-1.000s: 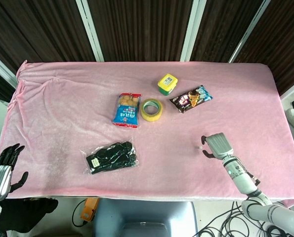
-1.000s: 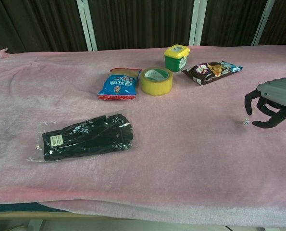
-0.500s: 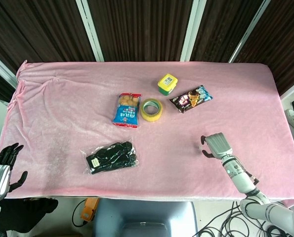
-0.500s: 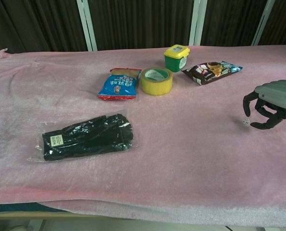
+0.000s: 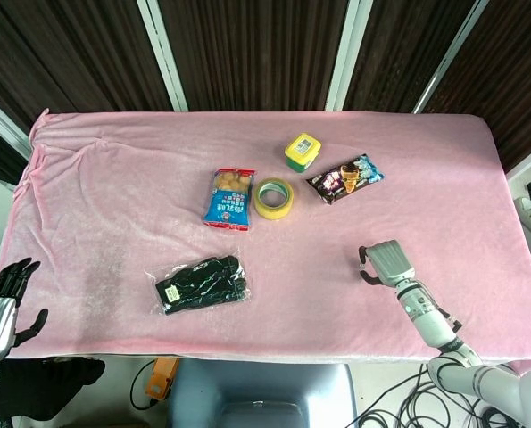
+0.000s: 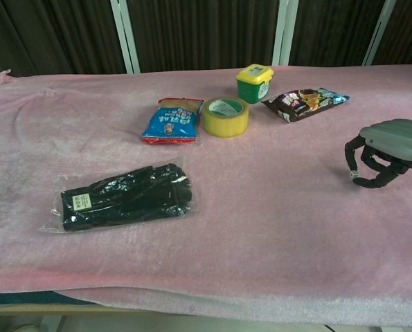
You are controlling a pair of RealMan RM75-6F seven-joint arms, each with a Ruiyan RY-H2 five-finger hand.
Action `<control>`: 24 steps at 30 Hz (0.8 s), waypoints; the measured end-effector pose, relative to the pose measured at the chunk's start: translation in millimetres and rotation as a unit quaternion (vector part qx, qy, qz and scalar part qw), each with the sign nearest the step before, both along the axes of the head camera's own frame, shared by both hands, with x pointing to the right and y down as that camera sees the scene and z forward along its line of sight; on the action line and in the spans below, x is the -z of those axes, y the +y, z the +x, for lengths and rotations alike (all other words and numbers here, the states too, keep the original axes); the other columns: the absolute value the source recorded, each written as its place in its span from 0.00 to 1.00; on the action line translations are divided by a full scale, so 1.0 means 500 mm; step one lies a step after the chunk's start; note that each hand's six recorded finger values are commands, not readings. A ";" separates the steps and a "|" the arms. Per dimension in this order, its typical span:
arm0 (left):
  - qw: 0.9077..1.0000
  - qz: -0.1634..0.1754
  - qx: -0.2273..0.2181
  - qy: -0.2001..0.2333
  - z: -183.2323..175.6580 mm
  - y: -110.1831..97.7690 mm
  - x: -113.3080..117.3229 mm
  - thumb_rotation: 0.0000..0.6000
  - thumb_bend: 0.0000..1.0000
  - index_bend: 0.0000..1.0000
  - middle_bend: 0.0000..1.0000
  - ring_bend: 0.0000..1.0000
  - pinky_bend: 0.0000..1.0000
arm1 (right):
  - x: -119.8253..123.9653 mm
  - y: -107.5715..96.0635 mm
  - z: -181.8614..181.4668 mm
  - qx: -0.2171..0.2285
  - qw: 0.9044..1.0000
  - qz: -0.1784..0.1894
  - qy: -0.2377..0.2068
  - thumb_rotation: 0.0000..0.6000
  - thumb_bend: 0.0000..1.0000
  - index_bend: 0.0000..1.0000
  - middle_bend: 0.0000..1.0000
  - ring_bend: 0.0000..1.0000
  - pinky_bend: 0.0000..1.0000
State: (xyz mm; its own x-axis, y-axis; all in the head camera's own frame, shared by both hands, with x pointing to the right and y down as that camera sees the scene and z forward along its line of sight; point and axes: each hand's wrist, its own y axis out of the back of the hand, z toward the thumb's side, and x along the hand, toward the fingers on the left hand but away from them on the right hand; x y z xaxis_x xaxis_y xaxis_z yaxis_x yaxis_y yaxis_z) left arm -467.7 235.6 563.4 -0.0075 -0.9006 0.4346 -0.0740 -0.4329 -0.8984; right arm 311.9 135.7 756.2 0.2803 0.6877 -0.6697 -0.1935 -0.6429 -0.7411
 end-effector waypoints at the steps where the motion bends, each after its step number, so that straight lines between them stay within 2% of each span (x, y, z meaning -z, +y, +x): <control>1: 1.000 0.000 0.000 0.000 0.000 0.000 0.000 1.00 0.34 0.13 0.09 0.10 0.33 | 0.000 0.000 -0.001 0.000 1.000 0.001 -0.001 1.00 0.46 0.66 0.94 1.00 1.00; 9: 1.000 0.001 0.000 0.001 0.000 0.000 0.001 1.00 0.34 0.13 0.09 0.10 0.33 | -0.004 -0.001 -0.005 0.000 1.000 0.001 -0.004 1.00 0.48 0.67 0.94 1.00 1.00; 15: 1.000 0.001 0.001 0.001 -0.001 0.000 0.001 1.00 0.34 0.13 0.09 0.10 0.33 | -0.004 -0.002 -0.004 0.001 1.000 0.005 -0.005 1.00 0.58 0.73 0.95 1.00 1.00; 24: 1.000 0.000 0.001 0.000 0.000 -0.001 0.000 1.00 0.34 0.13 0.09 0.10 0.33 | 0.018 -0.008 -0.016 -0.003 0.999 0.019 -0.029 1.00 0.59 0.76 0.95 1.00 1.00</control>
